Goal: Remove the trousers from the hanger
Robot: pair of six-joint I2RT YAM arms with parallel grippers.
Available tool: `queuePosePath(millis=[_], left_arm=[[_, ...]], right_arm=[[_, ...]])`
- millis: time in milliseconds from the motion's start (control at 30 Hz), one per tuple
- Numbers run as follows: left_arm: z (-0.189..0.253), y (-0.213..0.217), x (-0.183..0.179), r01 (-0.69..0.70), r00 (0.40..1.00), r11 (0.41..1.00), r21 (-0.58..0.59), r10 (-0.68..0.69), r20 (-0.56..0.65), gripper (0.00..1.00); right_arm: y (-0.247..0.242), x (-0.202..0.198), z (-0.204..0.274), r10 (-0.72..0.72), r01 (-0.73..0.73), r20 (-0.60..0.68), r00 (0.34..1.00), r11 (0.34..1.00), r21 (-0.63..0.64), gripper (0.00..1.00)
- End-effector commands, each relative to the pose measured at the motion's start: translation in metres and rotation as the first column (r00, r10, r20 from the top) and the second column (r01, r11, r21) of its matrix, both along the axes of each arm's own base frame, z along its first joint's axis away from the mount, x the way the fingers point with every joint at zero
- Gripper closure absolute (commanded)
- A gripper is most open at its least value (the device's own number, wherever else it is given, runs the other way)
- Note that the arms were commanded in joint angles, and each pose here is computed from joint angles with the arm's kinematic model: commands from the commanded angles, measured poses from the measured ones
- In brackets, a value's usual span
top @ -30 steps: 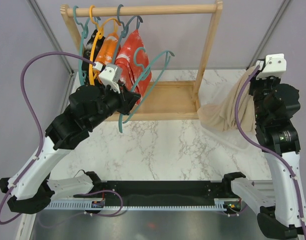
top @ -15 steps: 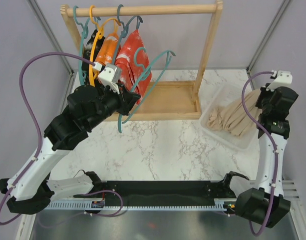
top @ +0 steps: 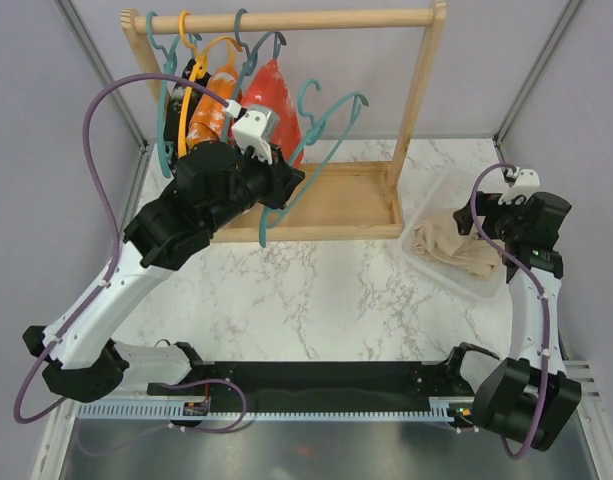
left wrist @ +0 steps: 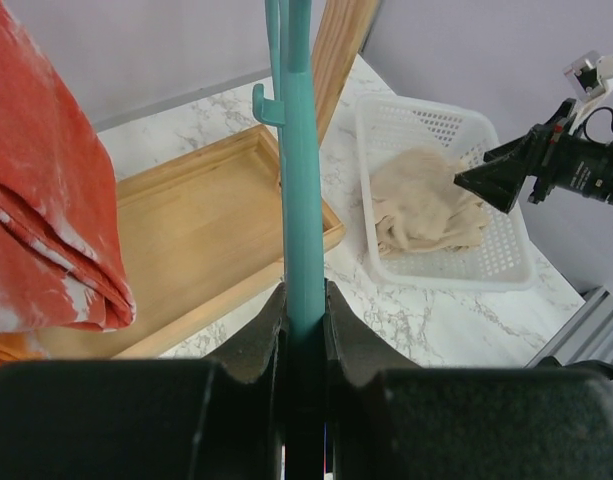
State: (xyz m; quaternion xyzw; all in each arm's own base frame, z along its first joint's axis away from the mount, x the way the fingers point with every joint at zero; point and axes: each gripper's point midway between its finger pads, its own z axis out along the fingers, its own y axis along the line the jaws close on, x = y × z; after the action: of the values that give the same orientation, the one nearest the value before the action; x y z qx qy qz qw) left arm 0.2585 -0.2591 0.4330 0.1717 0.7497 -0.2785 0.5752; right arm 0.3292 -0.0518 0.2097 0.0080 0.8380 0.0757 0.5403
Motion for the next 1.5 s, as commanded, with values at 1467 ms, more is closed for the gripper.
queuePosePath(millis=[1467], left_arm=[[0.063, -0.114, 0.156, -0.189, 0.958, 0.970, -0.152, 0.216, 0.186, 0.98]], right_arm=[[0.026, -0.045, 0.043, 0.138, -0.125, 0.242, 0.960, 0.990, -0.070, 0.02]])
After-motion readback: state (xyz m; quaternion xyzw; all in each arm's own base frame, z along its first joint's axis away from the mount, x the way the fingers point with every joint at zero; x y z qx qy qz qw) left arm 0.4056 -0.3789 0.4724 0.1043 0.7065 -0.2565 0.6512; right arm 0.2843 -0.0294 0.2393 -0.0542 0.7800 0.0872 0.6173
